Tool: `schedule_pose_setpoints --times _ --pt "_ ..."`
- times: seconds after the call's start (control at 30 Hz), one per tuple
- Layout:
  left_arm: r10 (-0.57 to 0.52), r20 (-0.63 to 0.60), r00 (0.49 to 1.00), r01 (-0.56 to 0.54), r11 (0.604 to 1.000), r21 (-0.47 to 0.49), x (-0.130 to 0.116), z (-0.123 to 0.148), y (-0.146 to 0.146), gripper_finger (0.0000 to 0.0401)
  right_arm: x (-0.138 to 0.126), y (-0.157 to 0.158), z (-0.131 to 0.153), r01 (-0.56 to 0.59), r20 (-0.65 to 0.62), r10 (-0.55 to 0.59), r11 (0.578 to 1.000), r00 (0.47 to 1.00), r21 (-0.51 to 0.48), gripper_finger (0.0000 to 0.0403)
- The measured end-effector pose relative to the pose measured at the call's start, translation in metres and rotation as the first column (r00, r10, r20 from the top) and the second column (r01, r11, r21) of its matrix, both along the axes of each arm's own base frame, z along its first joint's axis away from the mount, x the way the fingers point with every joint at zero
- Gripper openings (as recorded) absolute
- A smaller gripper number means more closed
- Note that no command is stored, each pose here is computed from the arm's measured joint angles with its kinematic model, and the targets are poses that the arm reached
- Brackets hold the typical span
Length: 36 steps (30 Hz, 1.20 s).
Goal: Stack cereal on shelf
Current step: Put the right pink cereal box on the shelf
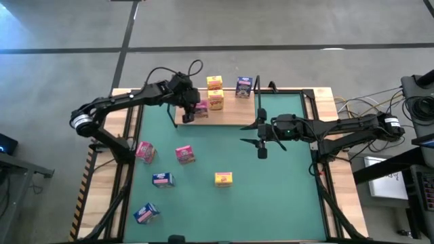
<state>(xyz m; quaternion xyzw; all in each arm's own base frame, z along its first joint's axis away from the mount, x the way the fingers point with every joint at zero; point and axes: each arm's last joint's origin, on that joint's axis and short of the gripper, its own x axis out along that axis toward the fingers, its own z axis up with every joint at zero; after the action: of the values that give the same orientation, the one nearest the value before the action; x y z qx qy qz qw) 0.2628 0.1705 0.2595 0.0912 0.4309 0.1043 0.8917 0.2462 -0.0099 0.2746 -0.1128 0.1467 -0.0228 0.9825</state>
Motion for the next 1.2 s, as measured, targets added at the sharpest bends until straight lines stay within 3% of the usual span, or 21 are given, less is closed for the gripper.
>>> schedule_pose_setpoints --times 0.4,0.83,1.2 --pt "0.066 -0.018 0.998 -0.064 0.992 0.109 -0.027 0.018 0.013 0.0187 0.000 0.000 0.000 0.001 0.000 -0.001 1.000 1.000 0.000 0.0173" --pt "0.073 0.038 0.997 -0.075 0.996 0.051 -0.027 0.024 0.062 0.0151 0.000 0.000 0.000 0.001 0.001 -0.001 1.000 1.000 0.000 0.0173" --pt "0.035 -0.081 0.996 -0.036 0.999 -0.012 -0.011 0.021 0.093 0.0145 0.000 0.000 -0.002 0.001 -0.016 -0.001 1.000 1.000 0.000 0.0173"
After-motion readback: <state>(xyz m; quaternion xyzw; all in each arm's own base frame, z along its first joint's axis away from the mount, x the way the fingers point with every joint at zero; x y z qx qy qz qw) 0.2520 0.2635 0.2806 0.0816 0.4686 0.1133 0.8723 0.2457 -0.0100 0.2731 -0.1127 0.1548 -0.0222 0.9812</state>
